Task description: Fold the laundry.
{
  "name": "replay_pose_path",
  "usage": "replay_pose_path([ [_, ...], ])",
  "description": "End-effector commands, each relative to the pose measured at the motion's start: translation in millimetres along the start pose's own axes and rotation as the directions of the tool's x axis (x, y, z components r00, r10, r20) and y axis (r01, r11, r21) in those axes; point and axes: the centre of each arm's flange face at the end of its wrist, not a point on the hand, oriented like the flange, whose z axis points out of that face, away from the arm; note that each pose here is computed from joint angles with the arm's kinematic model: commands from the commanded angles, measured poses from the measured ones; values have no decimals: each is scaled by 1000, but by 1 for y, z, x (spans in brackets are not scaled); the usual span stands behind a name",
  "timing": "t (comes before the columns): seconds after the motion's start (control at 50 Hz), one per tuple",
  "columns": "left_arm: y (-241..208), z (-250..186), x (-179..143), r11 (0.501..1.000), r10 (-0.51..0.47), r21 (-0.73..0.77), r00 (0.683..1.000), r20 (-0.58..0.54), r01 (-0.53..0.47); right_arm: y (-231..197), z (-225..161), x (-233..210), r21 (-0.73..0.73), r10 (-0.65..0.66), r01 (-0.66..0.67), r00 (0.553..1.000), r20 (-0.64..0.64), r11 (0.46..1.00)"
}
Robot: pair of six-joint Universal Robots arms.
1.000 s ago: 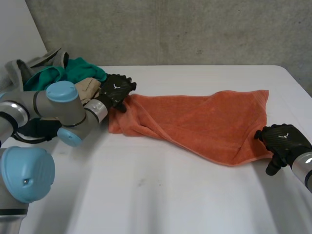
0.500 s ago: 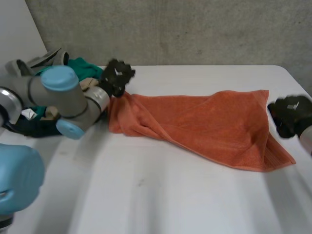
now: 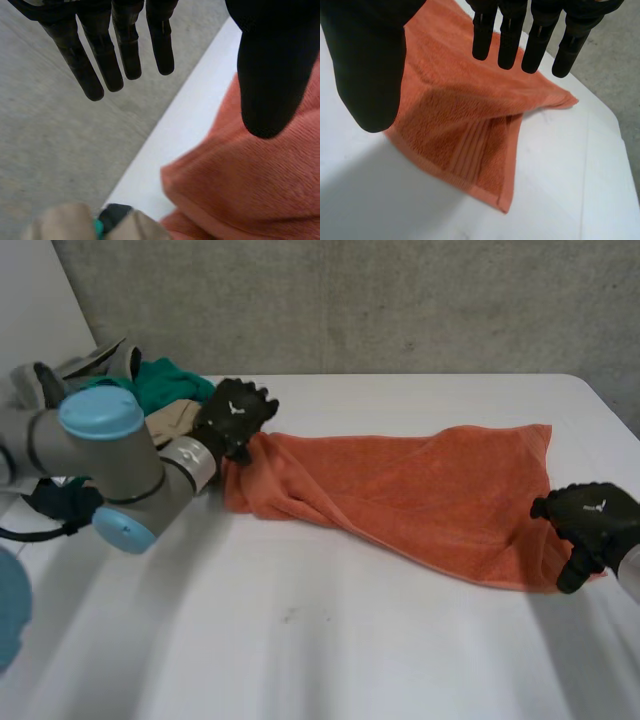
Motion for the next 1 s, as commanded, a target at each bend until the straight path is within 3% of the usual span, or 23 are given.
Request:
replay_pose_path([
  [0.02,14,7,7,1000,-11,-12,1000,-11,11,25,15,-9,-9,25,-24,998,58,1000],
  [0.48,5,6,10,1000,-18,1,1000,-17,18,29,61,2,43,9,-11,998,55,999],
  [0.62,2,7,10,1000,-17,17,1000,-15,18,-13,31,15,136,-15,14,1000,8,991],
  [0.72,7,11,13,1000,-22,19,1000,-21,23,-36,10,2,144,-36,24,996,87,989],
  [0.82,21,20,19,1000,-24,14,999,-25,25,-77,-31,-3,263,-91,59,990,110,963],
  [1.0,34,24,37,1000,-27,8,997,-66,28,-108,-70,-1,396,-131,97,989,61,913],
])
